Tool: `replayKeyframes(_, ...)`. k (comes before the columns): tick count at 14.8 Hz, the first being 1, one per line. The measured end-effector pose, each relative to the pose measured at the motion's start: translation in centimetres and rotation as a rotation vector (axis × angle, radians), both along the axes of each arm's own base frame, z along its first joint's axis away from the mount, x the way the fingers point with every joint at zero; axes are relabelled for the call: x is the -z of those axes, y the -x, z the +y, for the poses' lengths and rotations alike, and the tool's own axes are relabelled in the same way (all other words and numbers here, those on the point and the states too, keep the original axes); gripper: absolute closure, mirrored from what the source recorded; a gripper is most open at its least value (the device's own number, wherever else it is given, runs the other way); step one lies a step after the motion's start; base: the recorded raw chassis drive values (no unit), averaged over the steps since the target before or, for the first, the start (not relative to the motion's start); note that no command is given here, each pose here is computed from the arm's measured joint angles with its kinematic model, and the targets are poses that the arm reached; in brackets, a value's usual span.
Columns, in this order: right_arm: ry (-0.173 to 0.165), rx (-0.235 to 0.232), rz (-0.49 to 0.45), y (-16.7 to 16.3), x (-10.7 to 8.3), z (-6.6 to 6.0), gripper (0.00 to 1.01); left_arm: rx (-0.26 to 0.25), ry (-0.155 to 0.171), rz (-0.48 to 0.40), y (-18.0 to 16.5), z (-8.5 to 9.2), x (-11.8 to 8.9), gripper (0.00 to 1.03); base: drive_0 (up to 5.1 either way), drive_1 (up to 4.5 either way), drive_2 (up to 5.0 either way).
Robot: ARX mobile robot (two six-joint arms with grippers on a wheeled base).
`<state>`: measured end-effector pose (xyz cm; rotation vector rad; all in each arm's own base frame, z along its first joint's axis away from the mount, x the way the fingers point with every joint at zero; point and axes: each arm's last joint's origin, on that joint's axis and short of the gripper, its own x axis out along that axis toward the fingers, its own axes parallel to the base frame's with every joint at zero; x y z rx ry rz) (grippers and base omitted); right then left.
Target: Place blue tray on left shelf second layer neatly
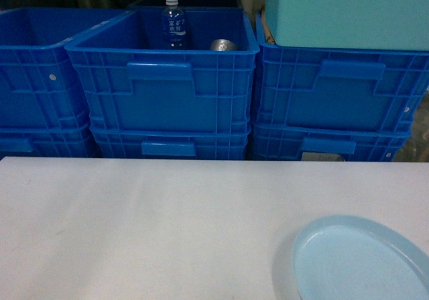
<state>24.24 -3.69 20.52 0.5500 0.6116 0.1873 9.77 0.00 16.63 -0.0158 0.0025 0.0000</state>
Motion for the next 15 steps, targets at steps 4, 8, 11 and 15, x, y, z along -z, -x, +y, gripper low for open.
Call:
replayKeyframes(4, -0.128, -0.083, 0.237, -0.5, 8.0, -2.6, 0.03, 0.000, 0.000, 0.000, 0.0, 0.0, 0.0, 0.05, 0.0, 0.00, 0.0)
replayKeyframes(8, -0.053, -0.128, 0.267, 0.1, 11.2, -2.7, 0.03, 0.000, 0.000, 0.000, 0.0, 0.0, 0.0, 0.05, 0.0, 0.00, 0.0)
replayKeyframes(11, -0.032, -0.205, 0.275, -0.4, 13.4, -0.7, 0.03, 0.000, 0.000, 0.000, 0.0, 0.0, 0.0, 0.05, 0.0, 0.00, 0.0)
replayKeyframes(15, -0.047, -0.199, 0.313, -0.2, 15.5, 0.0, 0.03, 0.000, 0.000, 0.000, 0.0, 0.0, 0.0, 0.05, 0.0, 0.00, 0.0)
